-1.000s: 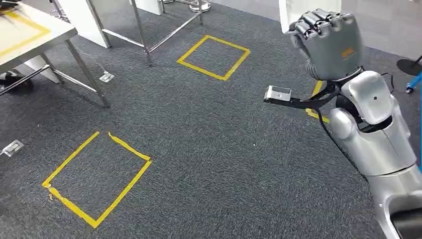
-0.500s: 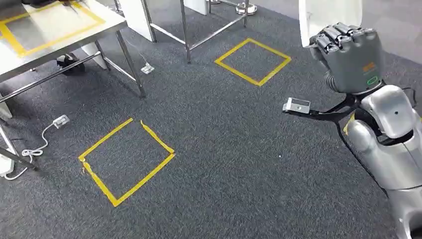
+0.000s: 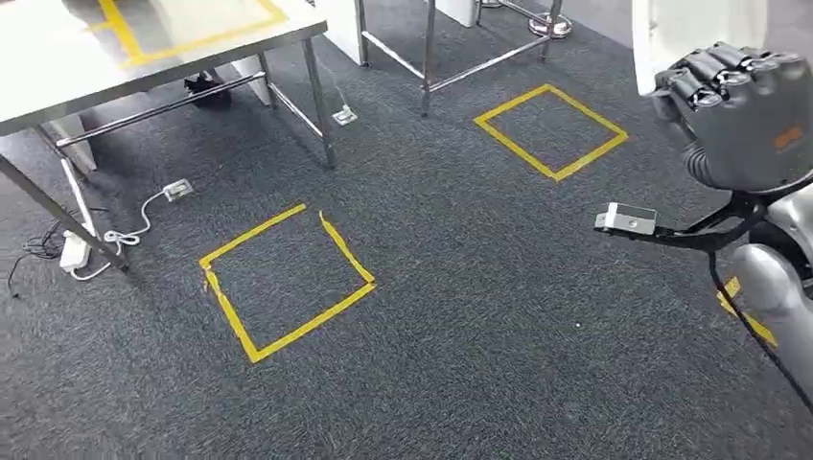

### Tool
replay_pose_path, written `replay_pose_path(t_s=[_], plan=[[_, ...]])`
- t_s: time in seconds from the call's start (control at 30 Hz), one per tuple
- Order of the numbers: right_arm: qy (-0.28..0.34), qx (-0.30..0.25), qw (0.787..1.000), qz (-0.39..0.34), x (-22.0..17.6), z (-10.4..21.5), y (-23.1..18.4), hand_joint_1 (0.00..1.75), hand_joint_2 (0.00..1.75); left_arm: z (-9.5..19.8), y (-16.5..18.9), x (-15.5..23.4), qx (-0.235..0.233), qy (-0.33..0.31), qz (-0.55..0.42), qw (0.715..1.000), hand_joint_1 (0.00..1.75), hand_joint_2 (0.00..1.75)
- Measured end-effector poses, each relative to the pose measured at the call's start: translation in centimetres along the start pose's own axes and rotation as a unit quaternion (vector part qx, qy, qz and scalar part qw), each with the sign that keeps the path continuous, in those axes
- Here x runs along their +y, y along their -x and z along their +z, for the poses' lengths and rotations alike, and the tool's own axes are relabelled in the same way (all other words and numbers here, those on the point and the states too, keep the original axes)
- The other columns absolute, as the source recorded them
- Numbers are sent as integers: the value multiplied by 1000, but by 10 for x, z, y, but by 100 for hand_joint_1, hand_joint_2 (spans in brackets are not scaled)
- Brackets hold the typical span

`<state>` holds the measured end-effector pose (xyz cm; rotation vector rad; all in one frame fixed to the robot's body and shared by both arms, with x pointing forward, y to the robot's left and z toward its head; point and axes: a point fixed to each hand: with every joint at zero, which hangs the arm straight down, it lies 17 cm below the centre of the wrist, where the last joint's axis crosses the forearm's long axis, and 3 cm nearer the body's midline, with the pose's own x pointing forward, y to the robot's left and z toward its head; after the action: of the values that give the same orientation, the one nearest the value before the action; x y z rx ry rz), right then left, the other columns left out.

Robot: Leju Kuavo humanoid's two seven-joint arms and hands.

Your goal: Take the parts from the cabinet and place them on the table.

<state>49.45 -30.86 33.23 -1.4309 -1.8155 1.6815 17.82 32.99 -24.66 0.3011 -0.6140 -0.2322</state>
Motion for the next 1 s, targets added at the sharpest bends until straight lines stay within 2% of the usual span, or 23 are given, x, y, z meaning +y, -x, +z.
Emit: replay_pose_path(t_s=[0.23,0.5,0.73,1.0], plan=[[-7,0,1000,22,0,-1,4,175,175,2,1,-4,0,0,10,1000,0,175],[24,-14,999,29,-18,-51,-10,175,175,3,3,-3,4,-4,20,1000,0,175],[23,-19,999,14,-12,-85,-27,175,175,2,1,-2,3,-7,27,1000,0,175],[33,-11,999,6,-11,-100,-25,175,175,4,8,-4,10,0,25,1000,0,175]])
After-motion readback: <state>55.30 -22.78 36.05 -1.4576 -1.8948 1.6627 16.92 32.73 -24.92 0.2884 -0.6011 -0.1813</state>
